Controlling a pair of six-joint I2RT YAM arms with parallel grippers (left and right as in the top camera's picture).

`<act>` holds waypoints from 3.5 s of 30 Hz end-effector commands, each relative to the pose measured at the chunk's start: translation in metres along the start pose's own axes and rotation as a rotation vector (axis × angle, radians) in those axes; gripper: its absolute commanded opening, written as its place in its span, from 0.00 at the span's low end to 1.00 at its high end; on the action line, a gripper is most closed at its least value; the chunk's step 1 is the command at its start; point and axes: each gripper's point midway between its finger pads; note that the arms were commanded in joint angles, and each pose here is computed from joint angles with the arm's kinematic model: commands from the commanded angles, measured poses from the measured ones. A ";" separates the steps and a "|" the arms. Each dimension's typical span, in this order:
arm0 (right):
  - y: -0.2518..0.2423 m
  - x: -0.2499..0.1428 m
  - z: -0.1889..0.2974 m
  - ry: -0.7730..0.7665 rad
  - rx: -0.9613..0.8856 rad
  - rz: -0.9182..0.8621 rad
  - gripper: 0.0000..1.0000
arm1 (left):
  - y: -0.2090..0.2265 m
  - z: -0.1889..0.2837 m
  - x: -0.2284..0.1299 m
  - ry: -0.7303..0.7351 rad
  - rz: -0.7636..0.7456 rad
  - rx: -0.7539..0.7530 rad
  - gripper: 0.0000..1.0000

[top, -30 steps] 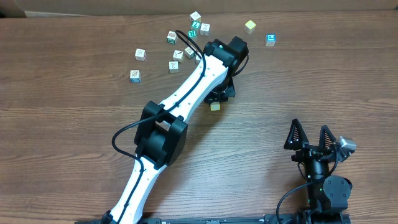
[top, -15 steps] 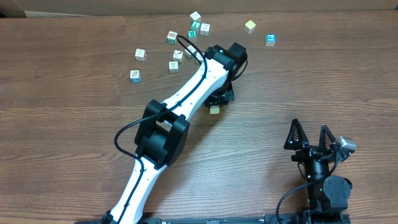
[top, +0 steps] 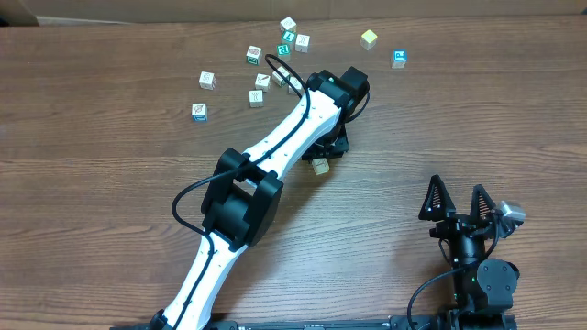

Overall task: Form a horizontal line
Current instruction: 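Lower the '5' block onto the table with the left gripper, then open the left gripper and release the '5' block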

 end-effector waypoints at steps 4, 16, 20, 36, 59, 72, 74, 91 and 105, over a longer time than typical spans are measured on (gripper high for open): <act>-0.003 0.000 0.000 -0.008 -0.009 0.007 1.00 | -0.006 0.003 -0.006 0.016 0.001 -0.020 0.35; -0.003 0.000 0.000 -0.008 -0.009 0.007 1.00 | -0.003 0.003 -0.011 0.034 0.000 -0.008 0.38; -0.003 0.000 0.000 -0.008 -0.009 0.007 1.00 | -0.003 0.003 -0.010 0.032 0.001 -0.009 0.40; -0.003 0.000 0.000 -0.008 -0.009 0.007 1.00 | -0.003 0.003 -0.010 0.031 -0.002 -0.010 0.36; -0.003 0.000 0.000 -0.008 -0.009 0.007 1.00 | -0.015 0.004 -0.020 0.013 -0.046 0.021 0.29; -0.003 0.000 0.000 -0.009 -0.009 0.007 1.00 | -0.012 0.005 -0.003 -0.058 -0.037 0.040 0.24; -0.003 0.000 0.000 -0.008 -0.009 0.007 1.00 | -0.012 0.005 0.000 -0.066 -0.033 0.034 0.24; -0.003 0.000 0.000 -0.008 -0.009 0.007 1.00 | -0.009 0.005 0.025 -0.129 -0.006 -0.012 0.25; -0.003 0.000 0.000 -0.008 -0.009 0.007 1.00 | -0.017 0.005 0.025 -0.123 -0.003 -0.049 0.29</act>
Point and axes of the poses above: each gripper's point midway between its finger pads, its own z axis back along the fingers, its own y axis along the line the jaws close on, x = y × z, and after that the axes turned 12 degrees about -z, right-handed
